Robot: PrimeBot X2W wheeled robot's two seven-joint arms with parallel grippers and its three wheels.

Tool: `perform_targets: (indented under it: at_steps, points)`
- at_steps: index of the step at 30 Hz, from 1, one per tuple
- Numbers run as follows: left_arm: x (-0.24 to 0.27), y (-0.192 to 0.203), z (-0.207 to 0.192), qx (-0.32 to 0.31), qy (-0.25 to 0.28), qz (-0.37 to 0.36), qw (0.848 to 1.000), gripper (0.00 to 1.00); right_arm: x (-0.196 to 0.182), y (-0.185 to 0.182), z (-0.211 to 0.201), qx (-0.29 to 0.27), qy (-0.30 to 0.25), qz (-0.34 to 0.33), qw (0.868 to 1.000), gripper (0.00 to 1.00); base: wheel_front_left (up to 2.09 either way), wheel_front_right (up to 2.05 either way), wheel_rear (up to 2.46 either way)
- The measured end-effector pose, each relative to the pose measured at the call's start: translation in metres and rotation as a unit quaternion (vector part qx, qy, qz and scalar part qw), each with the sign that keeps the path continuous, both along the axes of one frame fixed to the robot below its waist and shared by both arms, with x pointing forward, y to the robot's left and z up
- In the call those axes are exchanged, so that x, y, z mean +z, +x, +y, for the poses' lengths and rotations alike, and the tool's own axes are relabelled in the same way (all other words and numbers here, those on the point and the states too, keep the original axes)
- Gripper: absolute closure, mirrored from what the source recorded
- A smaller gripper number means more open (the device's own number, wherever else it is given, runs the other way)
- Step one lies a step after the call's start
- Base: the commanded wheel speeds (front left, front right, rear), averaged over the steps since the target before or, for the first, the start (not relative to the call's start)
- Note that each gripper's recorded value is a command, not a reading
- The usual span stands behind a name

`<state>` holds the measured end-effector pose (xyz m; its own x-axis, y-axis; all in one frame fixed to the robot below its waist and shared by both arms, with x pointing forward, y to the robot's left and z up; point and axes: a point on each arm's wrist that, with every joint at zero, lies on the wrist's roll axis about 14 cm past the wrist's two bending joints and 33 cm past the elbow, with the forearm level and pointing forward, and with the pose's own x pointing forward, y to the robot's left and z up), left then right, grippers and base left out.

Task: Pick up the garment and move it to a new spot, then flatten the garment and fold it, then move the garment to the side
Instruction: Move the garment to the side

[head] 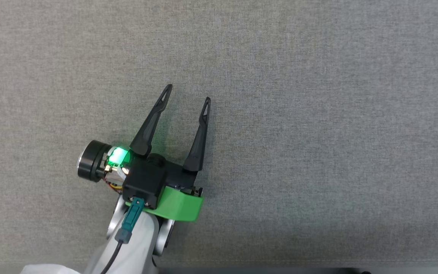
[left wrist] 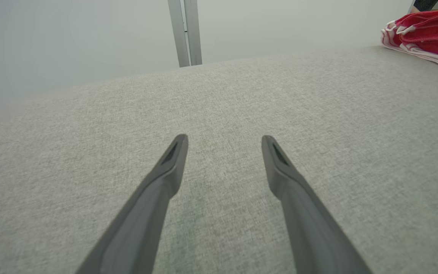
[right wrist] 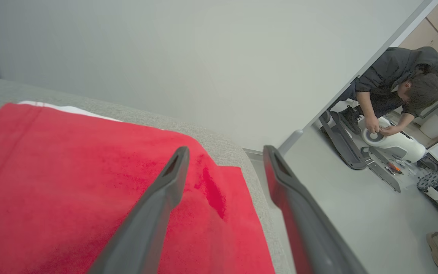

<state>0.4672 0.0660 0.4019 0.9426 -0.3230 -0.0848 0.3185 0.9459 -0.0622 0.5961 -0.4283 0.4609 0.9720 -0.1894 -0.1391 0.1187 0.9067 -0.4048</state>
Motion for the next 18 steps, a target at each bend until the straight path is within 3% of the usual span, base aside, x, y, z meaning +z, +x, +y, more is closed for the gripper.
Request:
perform_targets:
  at_steps: [7,18]
  points:
    - [0.025,-0.017,0.006,0.017,-0.007,-0.013,1.0,0.0,-0.034,-0.025,0.078,0.058,0.066,0.02,0.996,0.0,0.0,0.0,0.0]
    - [0.069,-0.061,0.031,0.069,-0.016,-0.04,0.997,0.0,-0.006,-0.07,0.215,0.167,0.2,-0.022,0.965,0.0,0.0,0.0,0.0]
